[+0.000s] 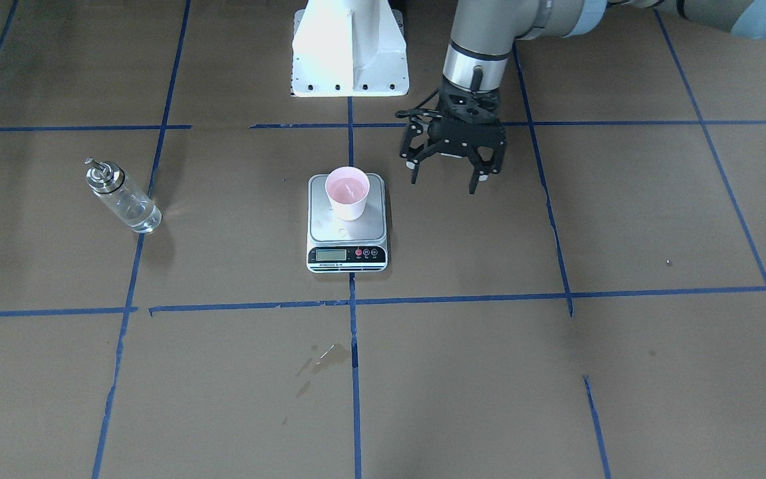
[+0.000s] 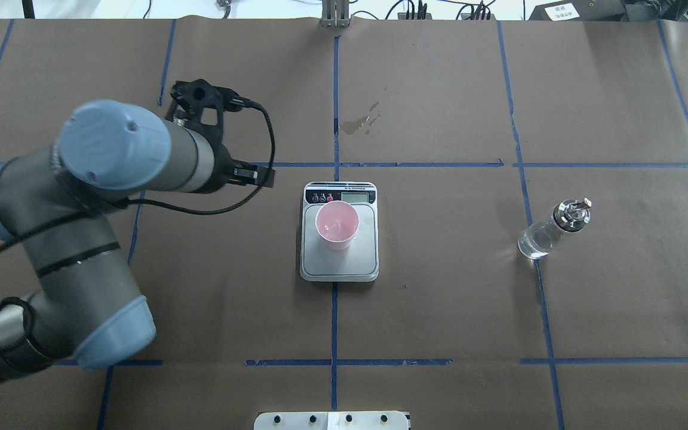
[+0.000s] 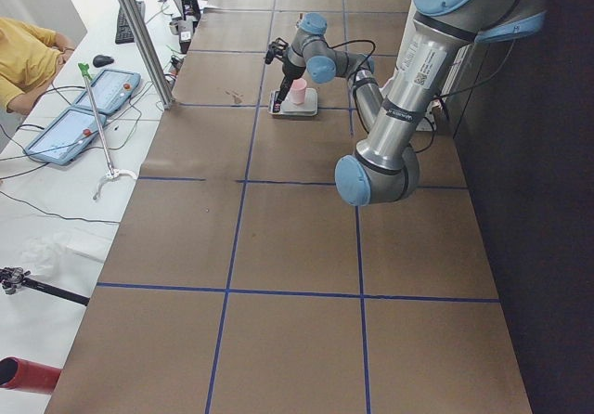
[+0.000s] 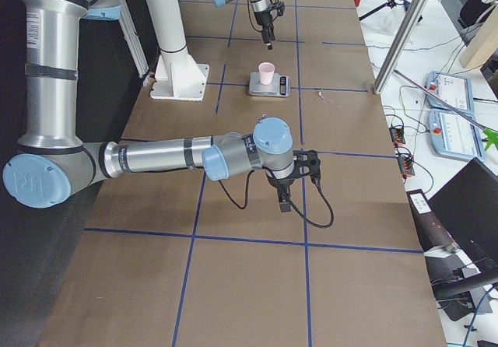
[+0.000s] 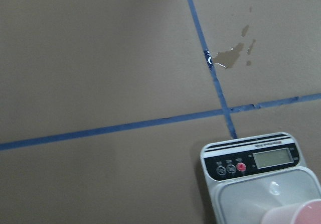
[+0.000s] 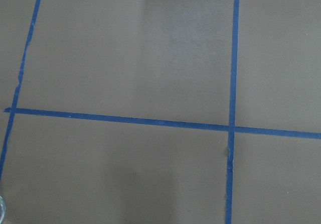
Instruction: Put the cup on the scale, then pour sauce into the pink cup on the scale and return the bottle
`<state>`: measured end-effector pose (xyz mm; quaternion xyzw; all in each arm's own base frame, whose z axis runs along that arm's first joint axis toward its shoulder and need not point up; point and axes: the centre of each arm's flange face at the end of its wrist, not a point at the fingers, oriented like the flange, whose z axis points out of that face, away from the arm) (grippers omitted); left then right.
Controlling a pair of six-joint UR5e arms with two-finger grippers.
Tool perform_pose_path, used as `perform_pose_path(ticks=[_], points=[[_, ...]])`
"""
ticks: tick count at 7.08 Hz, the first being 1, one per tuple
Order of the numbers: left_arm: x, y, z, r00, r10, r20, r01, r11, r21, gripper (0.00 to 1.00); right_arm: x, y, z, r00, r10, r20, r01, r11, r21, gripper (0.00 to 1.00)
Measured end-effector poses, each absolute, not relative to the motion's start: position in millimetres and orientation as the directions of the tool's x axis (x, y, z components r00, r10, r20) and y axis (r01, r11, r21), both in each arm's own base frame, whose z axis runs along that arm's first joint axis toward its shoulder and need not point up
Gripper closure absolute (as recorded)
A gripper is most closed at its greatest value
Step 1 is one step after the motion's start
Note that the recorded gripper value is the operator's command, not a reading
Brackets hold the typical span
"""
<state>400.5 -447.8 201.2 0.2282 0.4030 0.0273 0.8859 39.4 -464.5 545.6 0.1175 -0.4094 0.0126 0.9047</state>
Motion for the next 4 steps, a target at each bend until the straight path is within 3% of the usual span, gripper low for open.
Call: perform_pose_path(ticks=[2, 4], points=[[319.5, -493.4, 251.8, 0.738, 0.295, -0.607, 0.054, 0.871, 0.489, 0.0, 35.0, -461.4, 518.0, 0.634, -0.038, 0.772, -0.164, 0.969, 0.183, 0.0], [256.9, -520.0, 315.7, 0.774, 0.229, -0.59, 0.046, 0.909, 0.414, 0.0, 26.5, -456.1, 488.5, 0.589, -0.015, 0.808, -0.193, 0.968, 0.159, 0.0]])
